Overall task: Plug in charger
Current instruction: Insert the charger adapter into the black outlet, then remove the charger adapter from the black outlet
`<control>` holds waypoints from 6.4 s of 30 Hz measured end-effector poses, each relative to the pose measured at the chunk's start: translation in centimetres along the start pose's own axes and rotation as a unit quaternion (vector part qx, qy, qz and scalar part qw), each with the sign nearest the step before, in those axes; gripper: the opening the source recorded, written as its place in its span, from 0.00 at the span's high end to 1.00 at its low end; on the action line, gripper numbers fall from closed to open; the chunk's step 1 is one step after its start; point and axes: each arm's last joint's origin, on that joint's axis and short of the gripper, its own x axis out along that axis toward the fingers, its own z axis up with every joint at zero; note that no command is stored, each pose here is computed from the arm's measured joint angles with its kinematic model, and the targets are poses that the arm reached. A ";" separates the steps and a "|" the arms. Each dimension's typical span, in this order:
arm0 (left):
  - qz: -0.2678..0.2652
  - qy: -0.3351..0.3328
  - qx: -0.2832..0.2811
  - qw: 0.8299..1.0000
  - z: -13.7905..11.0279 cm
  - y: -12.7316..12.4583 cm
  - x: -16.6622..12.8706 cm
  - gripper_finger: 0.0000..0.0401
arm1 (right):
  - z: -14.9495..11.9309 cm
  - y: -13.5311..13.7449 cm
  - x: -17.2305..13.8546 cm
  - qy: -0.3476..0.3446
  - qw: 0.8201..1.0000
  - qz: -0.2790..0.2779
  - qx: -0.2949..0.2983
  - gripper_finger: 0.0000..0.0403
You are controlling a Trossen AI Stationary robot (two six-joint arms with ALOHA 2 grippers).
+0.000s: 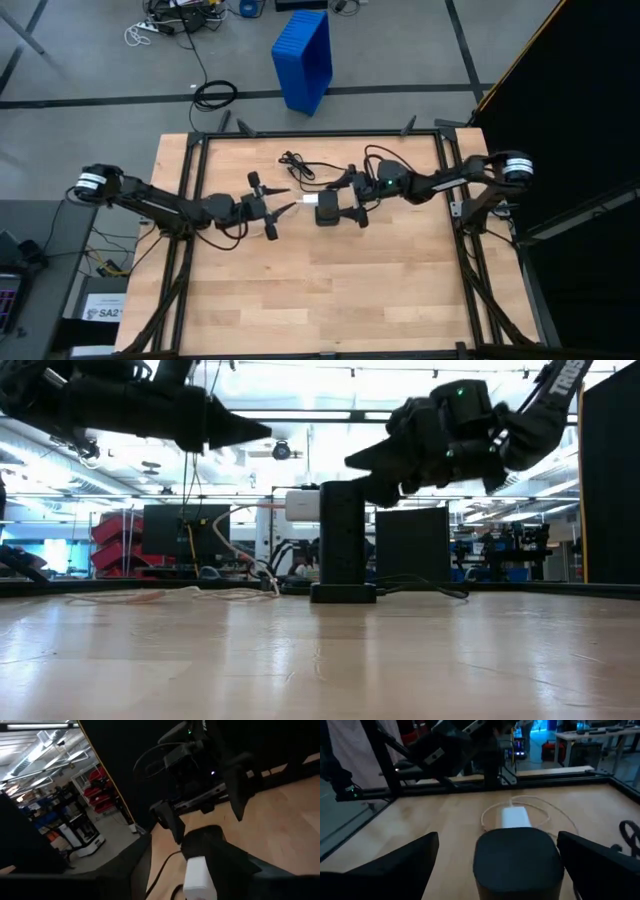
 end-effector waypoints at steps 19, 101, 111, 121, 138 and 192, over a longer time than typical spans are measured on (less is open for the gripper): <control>-0.028 0.002 -0.088 0.996 2.5 8.2 -0.6 0.99 | 5.7 2.5 -8.5 0.060 0.987 -0.116 -0.097 0.71; -0.032 -0.018 -0.210 0.977 -6.4 5.4 -11.0 1.00 | -5.2 4.7 -19.1 -0.077 0.969 -0.226 -0.060 1.00; -0.055 0.012 -0.181 0.982 -6.7 5.2 -11.0 1.00 | -5.2 4.7 -19.1 -0.089 0.971 -0.223 -0.013 0.98; -0.051 0.025 -0.178 0.982 -6.8 5.2 -11.0 1.00 | -5.2 4.7 -19.1 -0.095 0.971 -0.218 0.021 0.99; 0.018 0.031 -0.124 0.992 -6.7 5.6 -11.0 1.00 | -3.7 4.7 -19.5 -0.180 0.954 -0.238 0.016 1.00; -0.144 0.055 -0.031 0.987 -2.1 3.0 -0.8 0.94 | -1.3 3.1 -2.3 -0.028 0.992 -0.113 -0.057 0.52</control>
